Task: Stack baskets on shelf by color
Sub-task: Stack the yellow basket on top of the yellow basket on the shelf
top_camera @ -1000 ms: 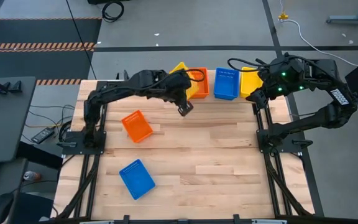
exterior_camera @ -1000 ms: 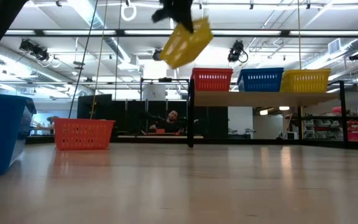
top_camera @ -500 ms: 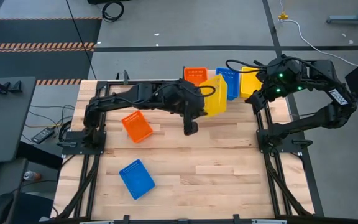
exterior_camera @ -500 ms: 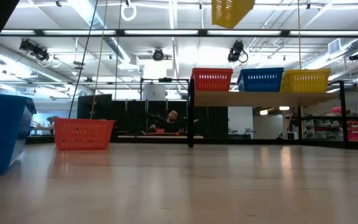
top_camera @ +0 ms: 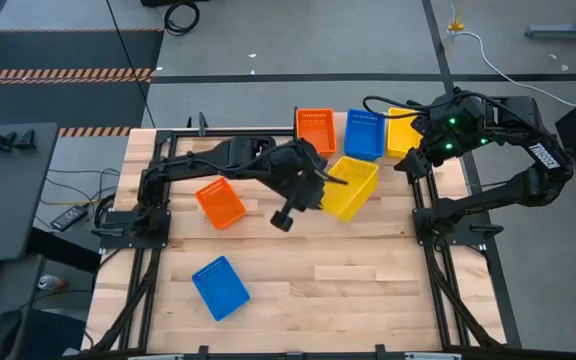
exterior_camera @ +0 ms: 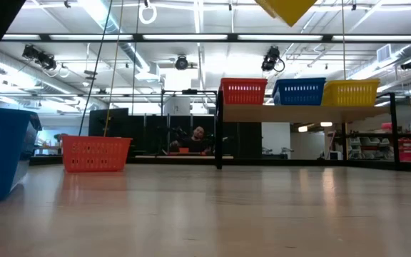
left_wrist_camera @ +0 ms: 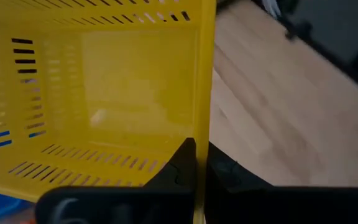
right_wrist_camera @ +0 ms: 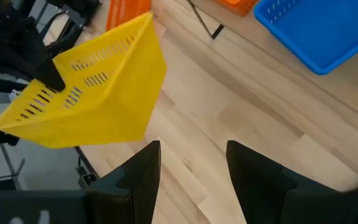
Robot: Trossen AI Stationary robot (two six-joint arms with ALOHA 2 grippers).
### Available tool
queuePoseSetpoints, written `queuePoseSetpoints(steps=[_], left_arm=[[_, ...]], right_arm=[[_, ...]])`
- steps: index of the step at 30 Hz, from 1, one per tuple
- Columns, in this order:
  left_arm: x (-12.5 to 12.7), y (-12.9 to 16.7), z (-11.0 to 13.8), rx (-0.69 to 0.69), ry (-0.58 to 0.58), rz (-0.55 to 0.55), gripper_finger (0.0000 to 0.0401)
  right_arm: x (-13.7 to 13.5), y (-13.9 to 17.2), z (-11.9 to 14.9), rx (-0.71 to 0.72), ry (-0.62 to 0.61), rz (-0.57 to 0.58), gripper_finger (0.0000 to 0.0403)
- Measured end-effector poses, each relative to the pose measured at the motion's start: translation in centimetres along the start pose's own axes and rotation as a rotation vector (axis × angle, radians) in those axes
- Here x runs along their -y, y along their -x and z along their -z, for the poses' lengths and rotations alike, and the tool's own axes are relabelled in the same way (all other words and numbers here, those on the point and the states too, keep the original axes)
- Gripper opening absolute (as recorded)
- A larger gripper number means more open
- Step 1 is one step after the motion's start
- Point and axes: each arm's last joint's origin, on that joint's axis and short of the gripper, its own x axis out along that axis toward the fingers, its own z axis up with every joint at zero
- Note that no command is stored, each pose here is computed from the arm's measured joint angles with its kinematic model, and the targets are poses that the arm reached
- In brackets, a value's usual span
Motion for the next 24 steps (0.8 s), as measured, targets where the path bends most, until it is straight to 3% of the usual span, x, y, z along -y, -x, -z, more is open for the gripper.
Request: queuePoseSetpoints(steps=[5,13,24], left_arm=[[0.5,-1.1,1.3,-0.118,-0.155,0.085,0.0007],[0.8,-2.5,2.7,-0.285,-0.346,0.11,0.0007],[1.1,-2.8,3.0,-0.397,-0.392,0.075,0.0007]], right_arm=[[-0.1,-0.2,-0.1,-0.007,0.001,0.001,0.019],[-1.4,-2.8,-1.4,-0.14,0.013,-0.028,0.0191],[-3.5,-8.7,-4.5,-0.189,0.108,0.031,0.025]])
